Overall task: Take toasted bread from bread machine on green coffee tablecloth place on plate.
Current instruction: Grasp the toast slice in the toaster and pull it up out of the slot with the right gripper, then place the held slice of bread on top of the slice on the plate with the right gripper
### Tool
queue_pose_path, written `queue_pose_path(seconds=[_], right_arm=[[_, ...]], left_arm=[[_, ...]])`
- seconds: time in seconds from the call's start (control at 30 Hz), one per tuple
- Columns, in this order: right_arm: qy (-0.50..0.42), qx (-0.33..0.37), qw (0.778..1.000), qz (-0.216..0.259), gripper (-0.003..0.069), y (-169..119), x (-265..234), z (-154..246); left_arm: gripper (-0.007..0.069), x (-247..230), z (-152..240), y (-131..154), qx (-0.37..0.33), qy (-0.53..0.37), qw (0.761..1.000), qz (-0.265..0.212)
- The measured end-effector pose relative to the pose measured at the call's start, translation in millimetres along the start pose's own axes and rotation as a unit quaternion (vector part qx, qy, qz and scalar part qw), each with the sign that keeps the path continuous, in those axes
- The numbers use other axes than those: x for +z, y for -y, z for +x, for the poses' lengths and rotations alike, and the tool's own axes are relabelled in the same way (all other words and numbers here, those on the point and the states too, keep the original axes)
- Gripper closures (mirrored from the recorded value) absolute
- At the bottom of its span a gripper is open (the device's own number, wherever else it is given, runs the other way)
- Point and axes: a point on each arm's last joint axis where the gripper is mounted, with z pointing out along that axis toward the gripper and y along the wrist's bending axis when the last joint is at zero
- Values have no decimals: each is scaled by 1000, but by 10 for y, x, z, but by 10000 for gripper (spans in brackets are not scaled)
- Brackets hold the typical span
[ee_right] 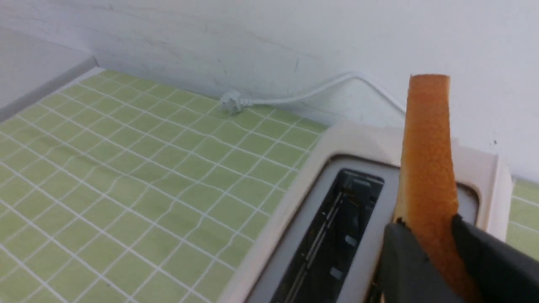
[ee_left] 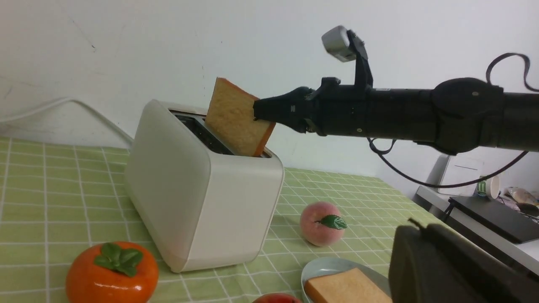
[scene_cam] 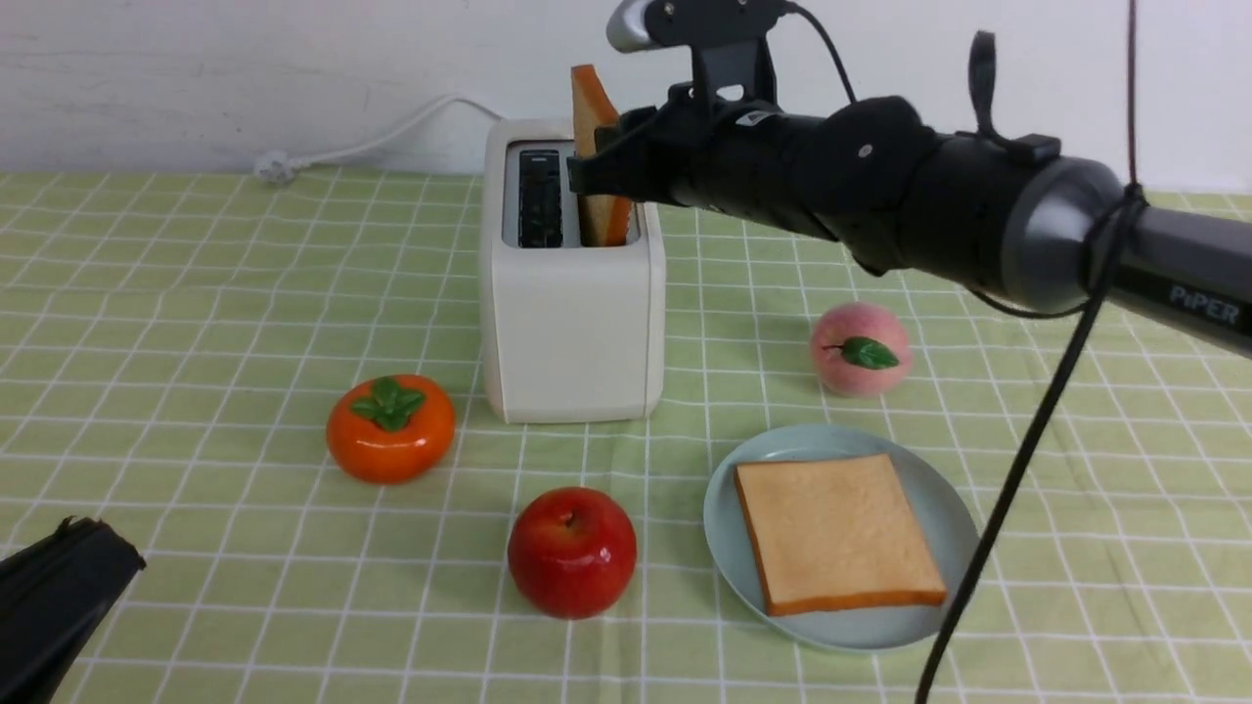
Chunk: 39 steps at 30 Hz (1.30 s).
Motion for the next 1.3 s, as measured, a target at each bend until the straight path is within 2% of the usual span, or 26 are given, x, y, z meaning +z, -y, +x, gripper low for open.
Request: queue_pose_path(seconds=[0.27, 0.37, 0.47, 0.57, 0.6, 0.7, 0.73, 0.8, 0.93, 1.13, 1.3], right_arm=[[0, -47, 991, -124, 537, -317, -921, -760], [-42, -45, 985, -160, 537, -286, -1211, -856], [-99, -29, 982, -161, 537, -107, -1487, -879], [-139, -12, 981, -137, 537, 86, -1665, -809], [-165, 6, 980, -113, 537, 241, -1784, -694], [-193, 38, 977, -76, 537, 475, -2025, -489], [-196, 42, 977, -75, 537, 486, -2039, -472], [-227, 89, 968, -60, 537, 621, -2174, -207], [-263, 149, 951, -64, 537, 738, -2154, 125], [-289, 206, 930, -100, 537, 876, -1825, 521], [-291, 231, 923, -96, 537, 1040, -1534, 771]], left_arm=[[638, -1, 10, 29, 4, -6, 1000, 16], [638, -1, 12, 32, 6, -6, 1000, 18], [638, -1, 15, 34, 7, -7, 1000, 19], [638, -1, 21, 39, 7, -9, 1000, 22], [638, -1, 25, 50, 7, -11, 1000, 28], [638, -4, 36, 77, 10, -17, 999, 43], [638, -4, 37, 82, 10, -18, 999, 46], [638, -9, 52, 120, 12, -25, 997, 67], [638, -16, 68, 159, 16, -33, 995, 89], [638, -18, 71, 169, 50, -32, 994, 96], [638, -18, 71, 169, 55, -32, 993, 96]])
